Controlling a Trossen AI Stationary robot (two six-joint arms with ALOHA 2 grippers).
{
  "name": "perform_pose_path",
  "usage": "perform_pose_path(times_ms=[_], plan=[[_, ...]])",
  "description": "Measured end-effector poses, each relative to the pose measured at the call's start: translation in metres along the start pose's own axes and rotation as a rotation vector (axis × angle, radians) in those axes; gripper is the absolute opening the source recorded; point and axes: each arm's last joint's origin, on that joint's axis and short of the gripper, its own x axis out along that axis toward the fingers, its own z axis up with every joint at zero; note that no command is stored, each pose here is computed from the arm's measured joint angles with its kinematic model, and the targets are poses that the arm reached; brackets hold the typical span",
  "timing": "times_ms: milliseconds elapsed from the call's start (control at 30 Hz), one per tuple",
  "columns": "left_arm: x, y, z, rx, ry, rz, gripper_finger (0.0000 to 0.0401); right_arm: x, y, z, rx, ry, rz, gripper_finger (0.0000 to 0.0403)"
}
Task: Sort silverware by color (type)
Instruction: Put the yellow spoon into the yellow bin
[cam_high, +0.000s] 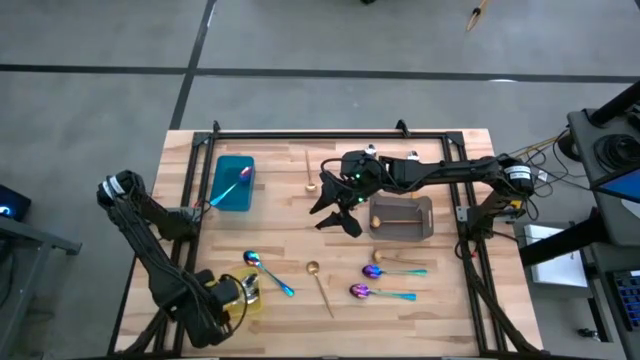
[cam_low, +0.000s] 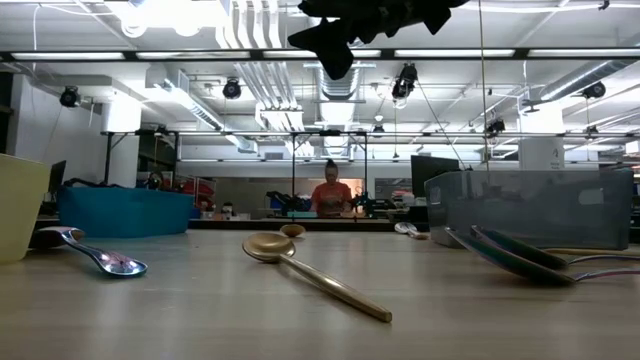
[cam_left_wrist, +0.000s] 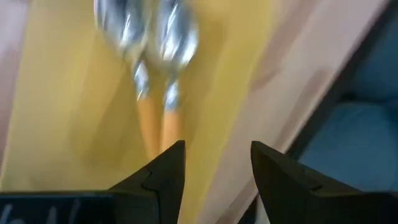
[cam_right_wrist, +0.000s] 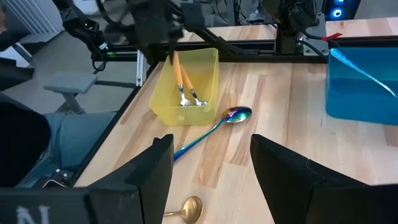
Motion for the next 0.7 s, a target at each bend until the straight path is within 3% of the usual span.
perform_pose_path(times_ms=[200, 333, 467, 700], plan=[[-0.032, -0.015, 0.029, 0.146, -0.265, -0.021, 0.0150, 0.000, 0.000, -0.001, 0.017, 0.009, 0.001, 0.0203], [-0.045, -0.017, 0.055, 0.285, -0.313, 0.000, 0.0120, -0.001, 0.001, -0.005, 0.044, 0.052, 0.002, 0.0203], [-0.040, -0.007, 0.068, 0.313, -0.233, 0.051, 0.0083, -0.001, 0.001, -0.010, 0.055, 0.095, 0.003, 0.0203], [-0.007, 0.017, 0.059, 0.244, 0.020, 0.119, 0.0023, -0.002, 0.001, -0.013, 0.034, 0.128, 0.006, 0.0203]])
